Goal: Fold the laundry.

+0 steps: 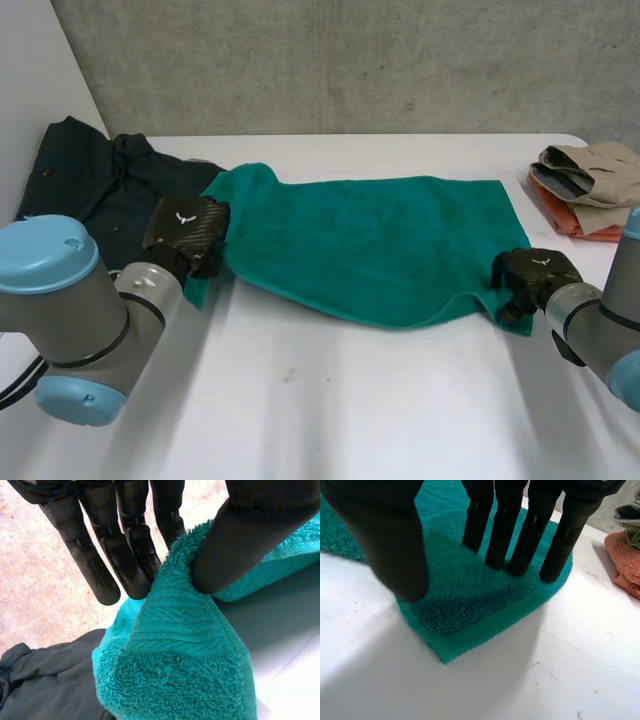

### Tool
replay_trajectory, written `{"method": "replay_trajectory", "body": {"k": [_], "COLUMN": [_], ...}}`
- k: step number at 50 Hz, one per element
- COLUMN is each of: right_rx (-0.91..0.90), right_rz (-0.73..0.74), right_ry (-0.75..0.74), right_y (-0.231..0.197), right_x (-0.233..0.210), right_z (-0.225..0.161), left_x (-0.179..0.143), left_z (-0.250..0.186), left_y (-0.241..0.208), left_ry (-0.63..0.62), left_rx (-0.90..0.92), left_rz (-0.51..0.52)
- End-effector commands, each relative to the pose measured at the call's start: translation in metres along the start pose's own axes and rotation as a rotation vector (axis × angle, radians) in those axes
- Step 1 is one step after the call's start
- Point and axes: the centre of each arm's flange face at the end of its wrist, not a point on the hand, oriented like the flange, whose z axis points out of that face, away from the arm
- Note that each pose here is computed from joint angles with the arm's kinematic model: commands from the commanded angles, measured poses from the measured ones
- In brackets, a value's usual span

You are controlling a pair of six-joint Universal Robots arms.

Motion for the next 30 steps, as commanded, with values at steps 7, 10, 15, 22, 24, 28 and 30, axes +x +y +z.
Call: {"method": "replay_trajectory", "body": {"k": [7,10,15,22,24,28,30], "right_rx": [-0.013,-0.005,0.016,0.065,0.059,0.055,0.058], "right_rz": [0.015,0.013,0.008,-0.023,-0.029,-0.034,-0.035], "right_ry": [-0.001,-0.003,-0.007,-0.048,-0.058,-0.055,-0.033], "right_y": [0.003,0.0,-0.003,-0.012,-0.008,-0.004,-0.004], "right_x": [-0.002,-0.003,-0.005,-0.025,-0.031,-0.034,-0.032], "right_z": [-0.009,-0.013,-0.014,-0.009,-0.004,0.007,0.011], "left_x": [-0.002,-0.002,-0.002,-0.002,-0.002,-0.002,-0.002], "left_z": [-0.003,-0.003,-0.002,-0.003,-0.003,-0.003,-0.003], "left_y": [-0.006,-0.005,-0.006,-0.006,-0.006,-0.006,-0.006], "left_ry": [-0.004,-0.003,-0.004,-0.002,-0.002,-0.003,-0.004], "left_rx": [0.013,0.01,0.013,0.01,0.01,0.011,0.013], "left_rz": [-0.013,-0.013,-0.015,-0.015,-0.015,-0.015,-0.015]}}
